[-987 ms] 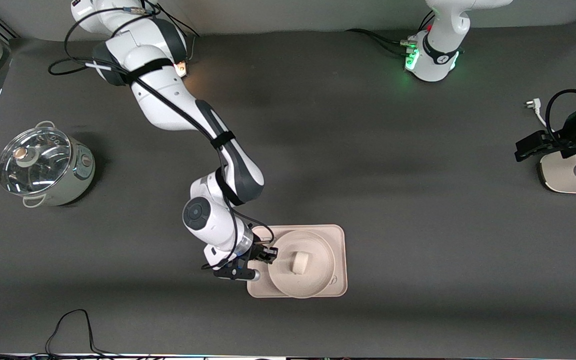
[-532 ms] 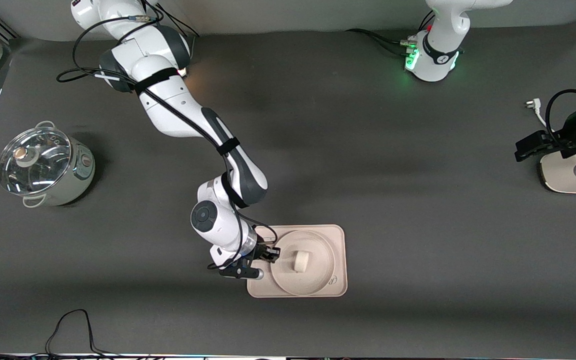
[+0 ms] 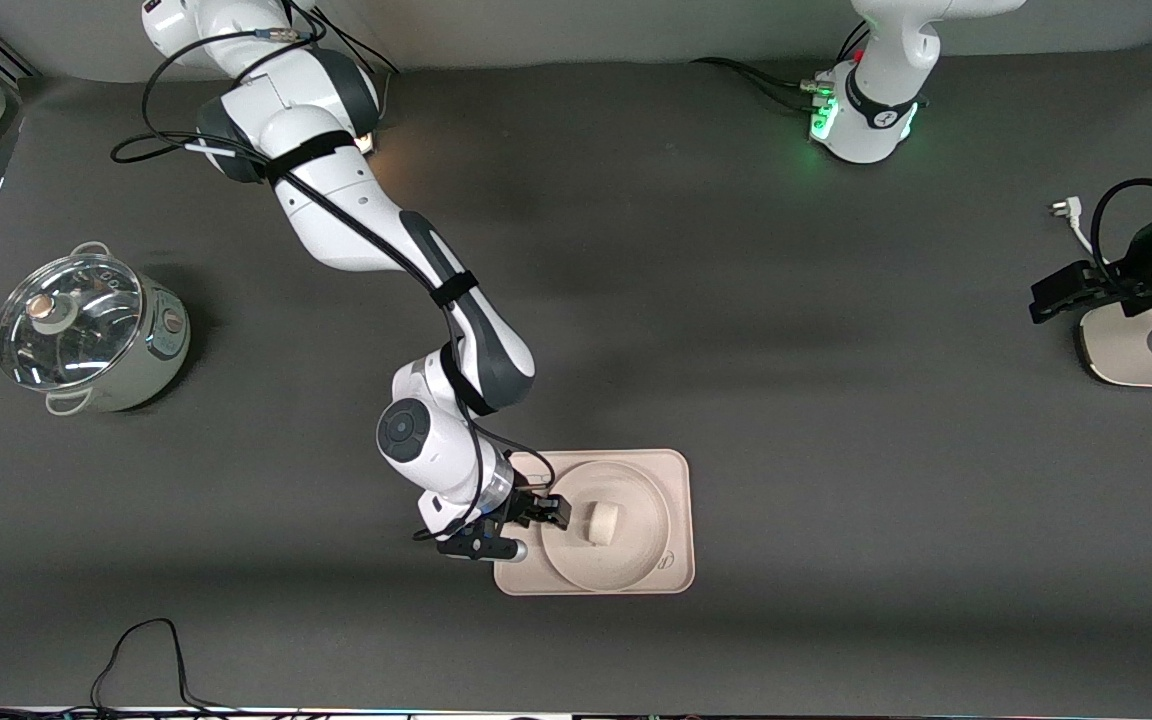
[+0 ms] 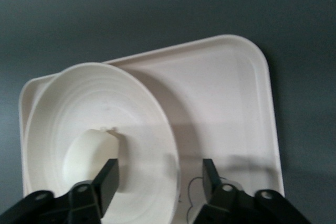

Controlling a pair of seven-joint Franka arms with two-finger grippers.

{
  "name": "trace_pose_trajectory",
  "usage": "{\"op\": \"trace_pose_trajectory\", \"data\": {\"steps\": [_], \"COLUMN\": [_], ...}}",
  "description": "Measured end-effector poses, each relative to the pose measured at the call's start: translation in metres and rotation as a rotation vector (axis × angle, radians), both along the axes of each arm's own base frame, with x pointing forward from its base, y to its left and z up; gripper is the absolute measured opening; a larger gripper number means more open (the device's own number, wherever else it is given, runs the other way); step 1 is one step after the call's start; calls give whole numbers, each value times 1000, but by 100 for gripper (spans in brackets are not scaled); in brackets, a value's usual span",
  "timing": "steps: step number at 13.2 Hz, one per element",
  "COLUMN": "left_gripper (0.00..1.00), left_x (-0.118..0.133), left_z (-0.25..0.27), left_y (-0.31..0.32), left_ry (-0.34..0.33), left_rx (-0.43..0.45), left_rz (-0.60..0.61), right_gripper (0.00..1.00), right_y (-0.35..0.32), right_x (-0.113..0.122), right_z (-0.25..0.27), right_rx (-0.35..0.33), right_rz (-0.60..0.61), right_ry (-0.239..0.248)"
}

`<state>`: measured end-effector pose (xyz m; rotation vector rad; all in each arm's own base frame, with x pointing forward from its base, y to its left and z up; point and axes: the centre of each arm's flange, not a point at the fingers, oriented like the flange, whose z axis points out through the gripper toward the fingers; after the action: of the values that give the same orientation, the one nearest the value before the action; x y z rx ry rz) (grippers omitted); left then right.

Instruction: Place bun in plate and plate on tray

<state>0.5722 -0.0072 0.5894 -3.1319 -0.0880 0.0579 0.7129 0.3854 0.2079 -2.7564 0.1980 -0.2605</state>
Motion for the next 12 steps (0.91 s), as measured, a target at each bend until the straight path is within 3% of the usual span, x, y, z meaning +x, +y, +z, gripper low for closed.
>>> {"op": "trace_pose_trajectory", "data": {"steps": [2, 3, 7, 12], "left_gripper": [100, 100, 100, 100], "left_x": [0, 0, 0, 0], "left_z": [0, 0, 0, 1], "left_y": [0, 0, 0, 0], "left_ry": [0, 0, 0, -1], "left_rx": [0, 0, 0, 0], "left_rz": [0, 0, 0, 0], "right_gripper": [98, 100, 100, 100], "right_y": [-2, -6, -62, -194], "right_x": [0, -2, -19, -79], "right_z": [39, 68, 211, 356], "right_rx": [6, 2, -68, -168], "right_rz": [14, 32, 74, 77], "right_ry": [27, 64, 206, 242]}}
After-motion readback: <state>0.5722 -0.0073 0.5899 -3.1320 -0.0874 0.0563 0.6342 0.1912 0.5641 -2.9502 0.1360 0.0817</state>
